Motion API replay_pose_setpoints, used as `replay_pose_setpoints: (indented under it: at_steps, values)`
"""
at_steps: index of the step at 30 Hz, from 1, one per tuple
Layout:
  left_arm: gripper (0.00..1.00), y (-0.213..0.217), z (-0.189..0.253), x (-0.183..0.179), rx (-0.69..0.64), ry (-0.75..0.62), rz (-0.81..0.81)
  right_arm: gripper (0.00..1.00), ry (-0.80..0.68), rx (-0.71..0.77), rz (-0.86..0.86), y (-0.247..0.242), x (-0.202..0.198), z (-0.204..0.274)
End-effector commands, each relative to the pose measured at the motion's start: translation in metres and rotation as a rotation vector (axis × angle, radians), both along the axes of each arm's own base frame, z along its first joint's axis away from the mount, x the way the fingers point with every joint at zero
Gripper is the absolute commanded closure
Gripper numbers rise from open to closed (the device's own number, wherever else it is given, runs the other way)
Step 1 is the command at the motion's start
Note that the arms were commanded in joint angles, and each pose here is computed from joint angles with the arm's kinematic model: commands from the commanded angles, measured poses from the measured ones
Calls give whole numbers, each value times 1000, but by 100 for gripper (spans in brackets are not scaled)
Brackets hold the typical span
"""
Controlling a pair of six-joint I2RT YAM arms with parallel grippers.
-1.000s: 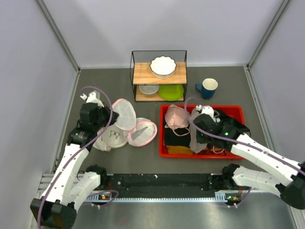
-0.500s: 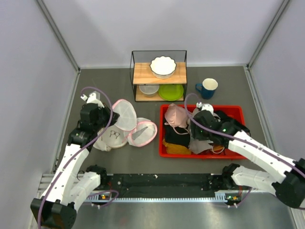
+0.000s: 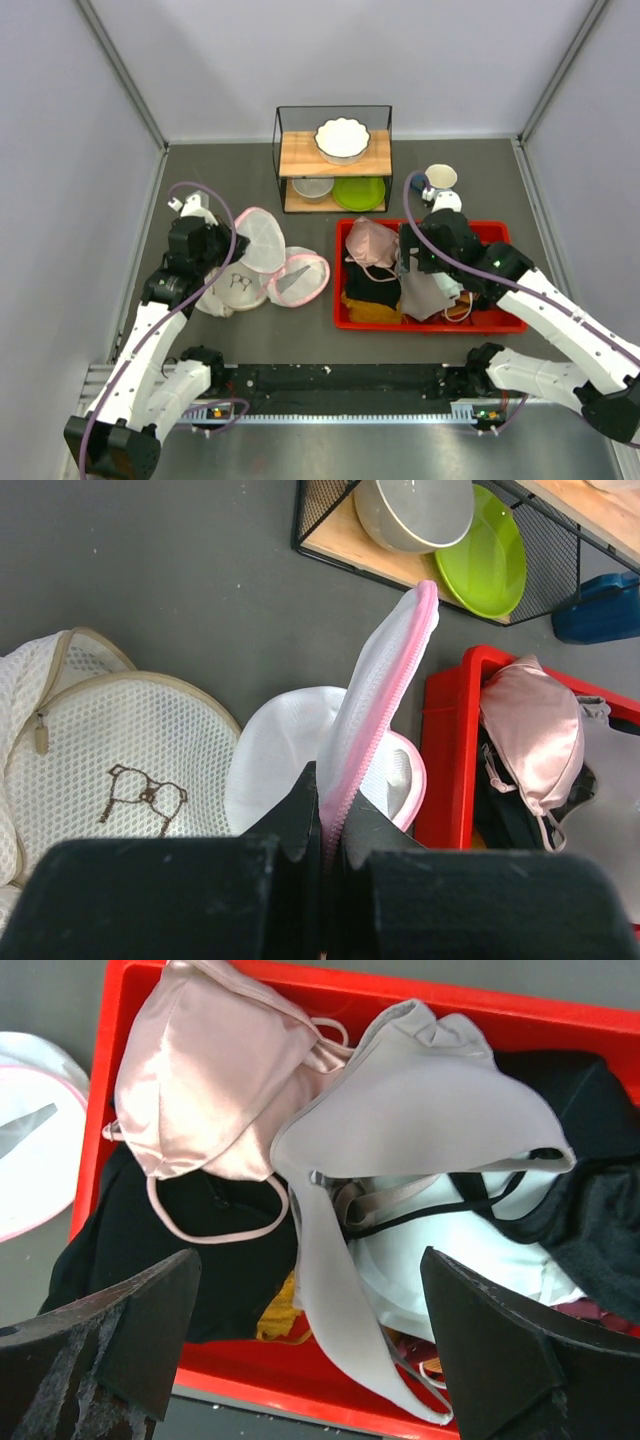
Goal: Unzip the laundry bag and remove the bra
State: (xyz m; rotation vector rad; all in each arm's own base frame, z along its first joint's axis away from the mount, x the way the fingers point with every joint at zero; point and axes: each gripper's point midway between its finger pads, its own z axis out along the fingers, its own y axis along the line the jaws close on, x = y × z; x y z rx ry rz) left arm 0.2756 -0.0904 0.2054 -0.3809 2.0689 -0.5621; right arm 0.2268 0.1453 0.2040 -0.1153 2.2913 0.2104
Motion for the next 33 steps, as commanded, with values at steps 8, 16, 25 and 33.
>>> replay_pose_setpoints:
  at_steps: [8,16,25,33]
  values:
    - [100,6,45,39,23,-133,55,6,-154,-35,-106,-13,31,56]
    - [58,10,16,61,50,99,121,4,-170,-33,-94,-11,34,61]
    - [9,40,67,19,135,-48,180,1,-148,3,-127,-24,59,74]
    - [8,40,87,-13,108,-125,148,1,-92,152,-293,-65,85,77]
